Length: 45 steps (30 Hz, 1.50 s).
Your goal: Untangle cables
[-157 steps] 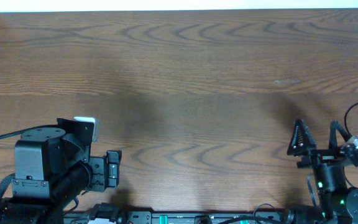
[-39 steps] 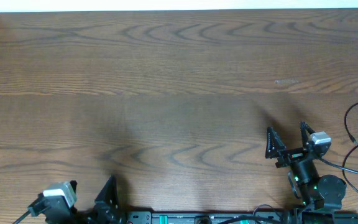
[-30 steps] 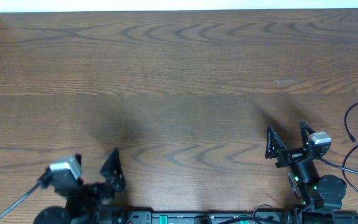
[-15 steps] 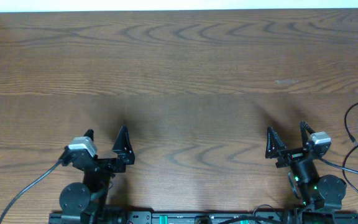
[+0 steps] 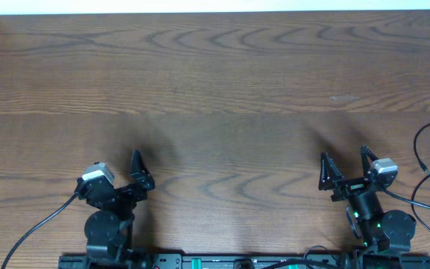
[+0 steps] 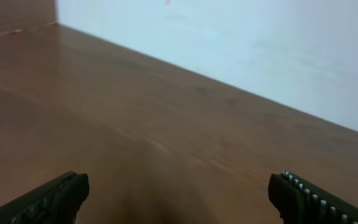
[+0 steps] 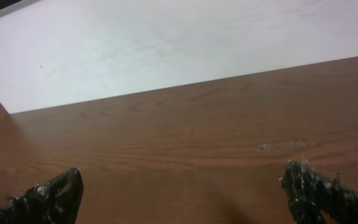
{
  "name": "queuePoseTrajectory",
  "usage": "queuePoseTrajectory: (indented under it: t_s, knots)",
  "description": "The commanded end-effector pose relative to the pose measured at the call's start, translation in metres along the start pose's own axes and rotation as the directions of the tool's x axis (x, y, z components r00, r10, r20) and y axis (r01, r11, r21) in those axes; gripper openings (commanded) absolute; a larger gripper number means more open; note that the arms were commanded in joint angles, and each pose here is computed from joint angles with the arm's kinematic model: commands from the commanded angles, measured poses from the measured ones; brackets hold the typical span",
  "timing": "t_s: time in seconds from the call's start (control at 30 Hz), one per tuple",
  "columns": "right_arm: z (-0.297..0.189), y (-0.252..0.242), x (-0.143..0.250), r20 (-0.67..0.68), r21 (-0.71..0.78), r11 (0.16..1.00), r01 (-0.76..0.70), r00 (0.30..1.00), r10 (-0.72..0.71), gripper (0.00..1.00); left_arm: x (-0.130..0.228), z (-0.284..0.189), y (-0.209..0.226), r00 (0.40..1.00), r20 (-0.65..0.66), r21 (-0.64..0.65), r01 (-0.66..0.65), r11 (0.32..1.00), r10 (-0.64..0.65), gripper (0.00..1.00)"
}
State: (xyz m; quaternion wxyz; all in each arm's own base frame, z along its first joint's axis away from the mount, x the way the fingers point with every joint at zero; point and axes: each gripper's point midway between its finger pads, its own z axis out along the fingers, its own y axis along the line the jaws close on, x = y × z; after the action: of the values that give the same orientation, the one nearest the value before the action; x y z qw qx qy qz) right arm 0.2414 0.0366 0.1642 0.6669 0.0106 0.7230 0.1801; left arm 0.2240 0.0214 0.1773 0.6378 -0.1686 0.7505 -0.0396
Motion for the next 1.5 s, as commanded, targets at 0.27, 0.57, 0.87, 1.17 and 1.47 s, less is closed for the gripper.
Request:
queuePoseTrajectory:
  t_s: [0.27, 0.57, 0.87, 1.17, 1.47]
  knots:
    - [0.0, 0.001, 0.001, -0.001, -0.005, 1.0, -0.009, 1.0, 0.009, 0.99, 0.023, 0.018, 0.02, 0.998, 0.048, -0.079, 0.04, 0.996, -0.036, 0.98]
    - [0.0, 0.001, 0.001, -0.001, -0.005, 1.0, -0.009, 1.0, 0.009, 0.99, 0.025, 0.022, 0.026, 0.997, 0.069, -0.098, -0.025, 0.995, 0.032, 0.98]
    - [0.0, 0.001, 0.001, -0.001, -0.005, 1.0, -0.009, 1.0, 0.009, 0.99, 0.034, 0.023, 0.007, 0.988, 0.026, 0.009, -0.154, 0.988, 0.154, 0.98]
    - [0.0, 0.001, 0.001, -0.001, -0.005, 1.0, -0.009, 1.0, 0.009, 0.99, 0.045, 0.021, -0.018, 0.962, 0.01, 0.168, -0.27, 0.948, 0.273, 0.98]
    - [0.0, 0.001, 0.001, -0.001, -0.005, 1.0, -0.009, 1.0, 0.009, 0.99, 0.045, 0.021, -0.019, 0.962, 0.01, 0.169, -0.27, 0.948, 0.272, 0.98]
